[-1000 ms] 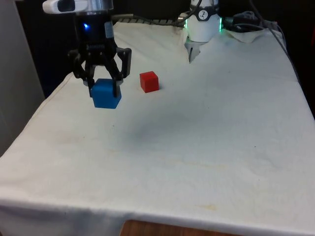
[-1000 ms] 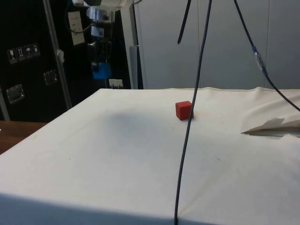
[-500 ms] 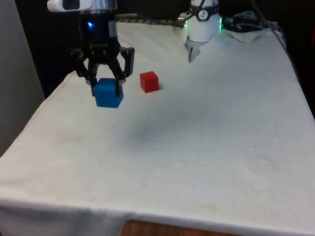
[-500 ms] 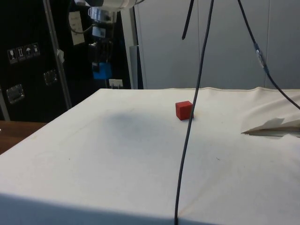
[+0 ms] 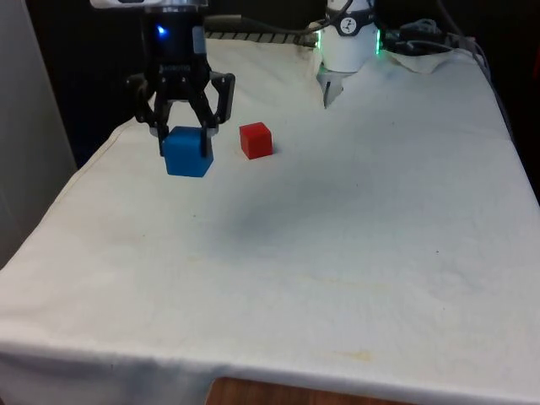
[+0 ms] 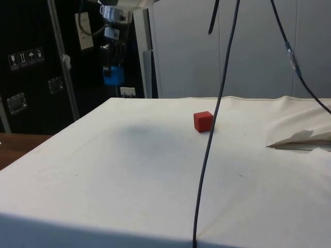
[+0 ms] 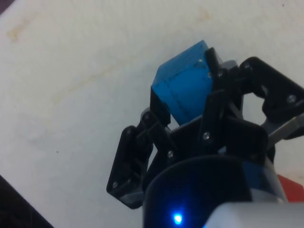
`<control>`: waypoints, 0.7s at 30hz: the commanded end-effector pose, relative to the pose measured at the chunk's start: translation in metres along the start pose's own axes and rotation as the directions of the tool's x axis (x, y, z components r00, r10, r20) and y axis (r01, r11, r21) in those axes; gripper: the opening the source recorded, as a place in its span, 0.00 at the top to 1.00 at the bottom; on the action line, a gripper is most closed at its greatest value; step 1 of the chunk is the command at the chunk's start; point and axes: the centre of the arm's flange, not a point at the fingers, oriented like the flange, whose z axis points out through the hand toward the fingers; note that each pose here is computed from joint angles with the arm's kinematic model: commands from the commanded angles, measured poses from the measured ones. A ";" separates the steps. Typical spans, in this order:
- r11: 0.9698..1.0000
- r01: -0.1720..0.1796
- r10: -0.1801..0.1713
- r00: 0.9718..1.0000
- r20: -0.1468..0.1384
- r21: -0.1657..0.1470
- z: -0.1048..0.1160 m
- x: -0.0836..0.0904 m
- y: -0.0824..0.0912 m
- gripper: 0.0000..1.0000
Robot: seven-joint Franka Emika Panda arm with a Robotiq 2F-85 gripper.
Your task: Stack the two cubes.
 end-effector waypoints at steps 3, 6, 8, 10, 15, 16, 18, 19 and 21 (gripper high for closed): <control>1.000 0.008 -0.008 1.000 -0.017 -0.012 -0.008 -0.006 -0.003 0.99; 1.000 0.015 -0.015 1.000 -0.021 -0.017 -0.011 -0.009 -0.006 0.99; 1.000 0.020 -0.021 1.000 -0.022 -0.021 -0.013 -0.010 -0.008 0.99; 1.000 0.019 -0.019 1.000 -0.013 -0.012 -0.011 -0.009 -0.007 0.99; 0.999 0.033 -0.033 0.999 -0.021 -0.025 -0.017 -0.018 -0.013 0.99; 0.999 0.039 -0.039 0.999 -0.016 -0.027 -0.018 -0.022 -0.014 0.99; 0.999 0.044 -0.044 0.999 -0.014 -0.029 -0.019 -0.025 -0.016 0.99; 0.999 0.046 -0.046 0.999 -0.013 -0.028 -0.020 -0.027 -0.016 0.99; 0.999 0.046 -0.046 0.999 -0.006 -0.018 -0.017 -0.025 -0.017 0.99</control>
